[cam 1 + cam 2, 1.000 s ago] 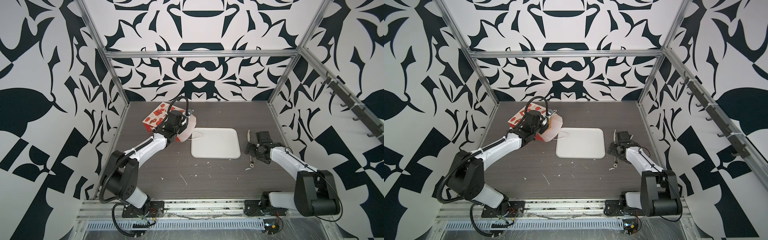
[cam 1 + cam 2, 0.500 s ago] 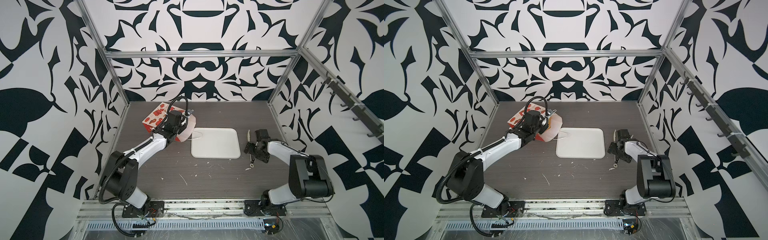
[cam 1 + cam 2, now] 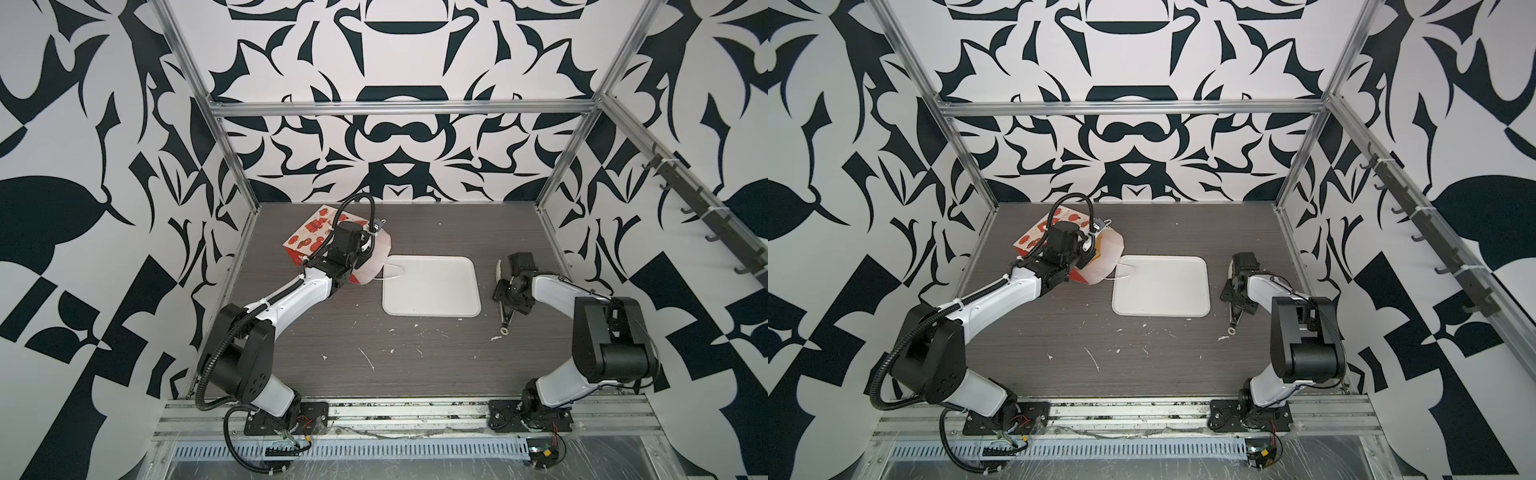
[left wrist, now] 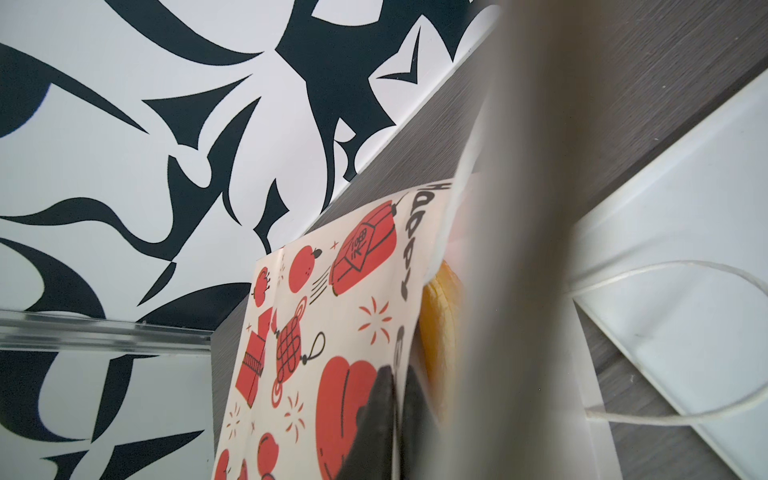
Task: Take the fake bread out of the paper bag
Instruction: 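Grasp the metal tongs with the right gripper, closing them, then lift the tongs with the right gripper and insert them into the bag opening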
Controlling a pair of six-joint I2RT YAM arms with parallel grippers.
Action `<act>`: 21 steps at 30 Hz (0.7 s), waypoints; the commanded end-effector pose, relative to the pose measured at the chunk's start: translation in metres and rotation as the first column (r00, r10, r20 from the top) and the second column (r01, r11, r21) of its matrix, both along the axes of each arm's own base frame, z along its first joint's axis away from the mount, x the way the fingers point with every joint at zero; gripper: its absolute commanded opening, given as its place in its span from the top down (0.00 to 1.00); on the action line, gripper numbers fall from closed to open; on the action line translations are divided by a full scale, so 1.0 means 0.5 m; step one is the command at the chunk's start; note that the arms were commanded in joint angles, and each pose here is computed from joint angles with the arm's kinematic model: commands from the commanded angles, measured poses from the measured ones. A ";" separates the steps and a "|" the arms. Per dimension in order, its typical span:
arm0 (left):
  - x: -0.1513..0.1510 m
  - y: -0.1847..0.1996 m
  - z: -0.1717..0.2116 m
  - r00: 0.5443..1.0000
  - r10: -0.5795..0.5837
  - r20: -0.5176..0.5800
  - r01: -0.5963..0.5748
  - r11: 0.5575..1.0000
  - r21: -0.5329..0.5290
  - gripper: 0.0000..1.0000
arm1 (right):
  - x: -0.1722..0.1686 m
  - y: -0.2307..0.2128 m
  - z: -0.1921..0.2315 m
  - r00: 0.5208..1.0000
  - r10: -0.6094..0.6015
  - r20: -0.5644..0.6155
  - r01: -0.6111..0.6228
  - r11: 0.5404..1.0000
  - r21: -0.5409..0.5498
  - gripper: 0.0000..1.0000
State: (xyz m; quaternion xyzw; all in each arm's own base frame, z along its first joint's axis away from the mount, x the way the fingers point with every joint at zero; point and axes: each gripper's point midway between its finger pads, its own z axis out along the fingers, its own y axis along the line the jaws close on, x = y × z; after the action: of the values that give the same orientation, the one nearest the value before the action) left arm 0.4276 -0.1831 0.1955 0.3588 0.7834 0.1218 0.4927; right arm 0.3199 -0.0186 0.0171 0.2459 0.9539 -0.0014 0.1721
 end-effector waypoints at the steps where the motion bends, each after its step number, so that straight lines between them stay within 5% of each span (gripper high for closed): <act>1: 0.000 0.013 0.028 0.999 0.021 0.039 -0.021 1.000 -0.018 0.91 | -0.020 0.004 -0.021 0.999 -0.018 -0.041 0.019 1.000 0.023 0.50; 12: -0.003 0.016 0.033 0.999 0.022 0.044 -0.021 1.000 -0.022 0.91 | -0.043 0.002 -0.008 0.999 -0.032 -0.032 0.032 0.999 0.018 1.00; 21: -0.005 0.015 0.037 0.999 0.022 0.044 -0.020 0.999 -0.028 0.92 | -0.017 0.078 0.104 0.986 0.137 0.097 -0.150 0.978 0.144 1.00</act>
State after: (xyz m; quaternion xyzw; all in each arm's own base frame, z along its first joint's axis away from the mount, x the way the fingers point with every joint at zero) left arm 0.4254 -0.1804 0.1974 0.3568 0.7832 0.1222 0.4944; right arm 0.3015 -0.0012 0.0341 0.2322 0.9571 0.0439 0.1678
